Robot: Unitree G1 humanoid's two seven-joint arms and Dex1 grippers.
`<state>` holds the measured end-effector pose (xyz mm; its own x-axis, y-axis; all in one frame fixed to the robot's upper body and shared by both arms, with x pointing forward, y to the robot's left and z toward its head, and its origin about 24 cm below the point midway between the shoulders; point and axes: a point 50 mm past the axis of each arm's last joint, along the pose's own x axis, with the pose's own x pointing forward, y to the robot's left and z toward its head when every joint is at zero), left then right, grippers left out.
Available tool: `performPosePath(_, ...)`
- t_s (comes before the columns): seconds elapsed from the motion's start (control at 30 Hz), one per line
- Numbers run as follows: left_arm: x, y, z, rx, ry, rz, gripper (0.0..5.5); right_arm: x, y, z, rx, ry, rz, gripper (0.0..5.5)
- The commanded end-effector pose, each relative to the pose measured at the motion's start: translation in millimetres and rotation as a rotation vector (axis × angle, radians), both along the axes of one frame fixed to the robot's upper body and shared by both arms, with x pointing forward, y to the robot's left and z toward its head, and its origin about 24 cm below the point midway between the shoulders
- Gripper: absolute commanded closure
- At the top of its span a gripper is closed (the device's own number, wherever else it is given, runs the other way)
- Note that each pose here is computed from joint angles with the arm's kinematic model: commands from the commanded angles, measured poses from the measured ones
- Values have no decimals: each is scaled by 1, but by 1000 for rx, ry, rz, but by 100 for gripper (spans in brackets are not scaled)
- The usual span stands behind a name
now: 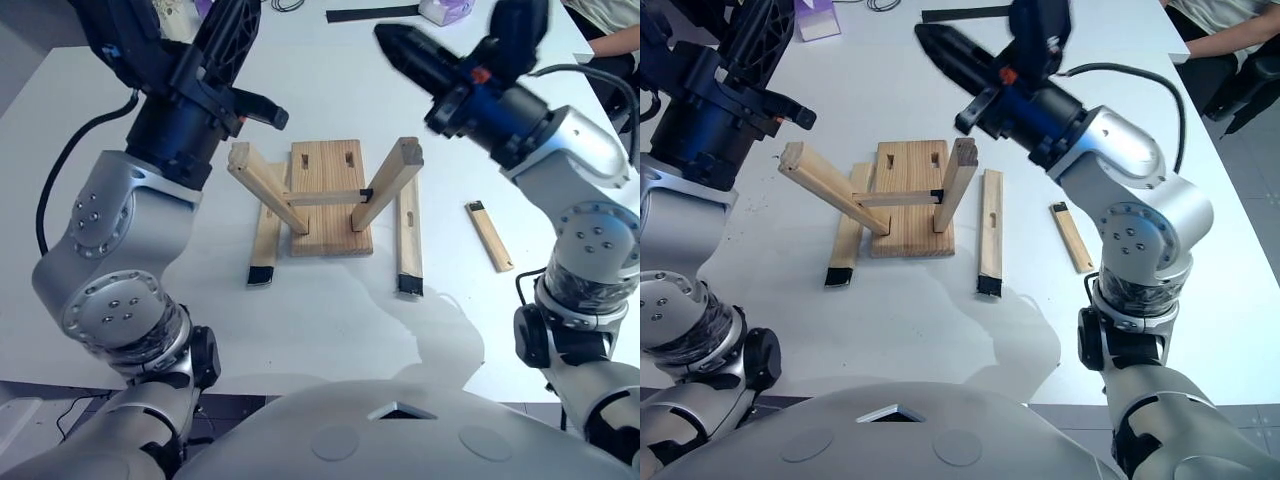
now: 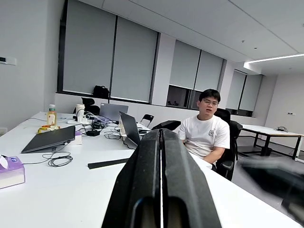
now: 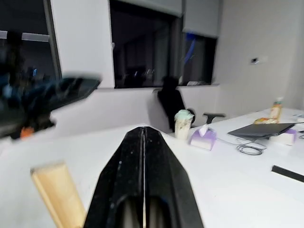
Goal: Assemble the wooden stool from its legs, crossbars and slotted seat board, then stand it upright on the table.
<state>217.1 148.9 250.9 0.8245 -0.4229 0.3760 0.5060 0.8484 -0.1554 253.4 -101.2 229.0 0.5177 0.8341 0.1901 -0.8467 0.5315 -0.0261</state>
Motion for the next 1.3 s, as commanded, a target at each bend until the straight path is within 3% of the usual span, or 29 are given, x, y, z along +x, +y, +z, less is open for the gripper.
performPosePath(0.03, -4, 1, 22, -45, -78, -58, 550, -6, 9, 21, 120, -33, 81, 548)
performPosePath(0.17, -9, 0, 25, -65, -66, -75, 550, -7, 12, 37, 188, -35, 116, 548)
performPosePath(0.4, -9, 2, -77, 61, 400, 12, 550, -2, 9, -42, -114, 123, 67, 548)
performPosePath(0.47, -5, -1, -86, 90, 420, 13, 550, -2, 11, -45, -109, 114, 68, 548)
performPosePath(0.57, -2, -4, -66, 55, 294, -16, 550, 3, 11, -28, -29, 59, 68, 548)
performPosePath(0.67, -2, 5, -24, -44, 55, 11, 550, 6, 4, 16, 225, 22, 89, 548)
performPosePath(0.77, -4, 36, 18, -269, -136, 51, 550, 18, -24, 61, 471, -17, 34, 548)
performPosePath(0.83, -4, 65, 24, -385, -163, 92, 550, 35, -47, 64, 470, -16, -65, 548)
performPosePath(0.93, 4, 102, -8, -378, -34, 126, 550, 58, -69, 18, 205, 19, -218, 548)
performPosePath(1.0, 8, 110, -68, -134, 211, 131, 550, 74, -78, -40, -135, 26, -314, 548)
performPosePath(1.07, -14, 93, -132, 188, 456, -62, 550, 76, -77, -99, -393, 70, -274, 548)
performPosePath(1.17, -46, 64, -161, 307, 568, -325, 550, 65, -50, -129, -413, 125, -40, 548)
performPosePath(1.3, -42, 46, -168, 287, 534, -370, 550, 62, -31, -137, -401, 157, 184, 548)
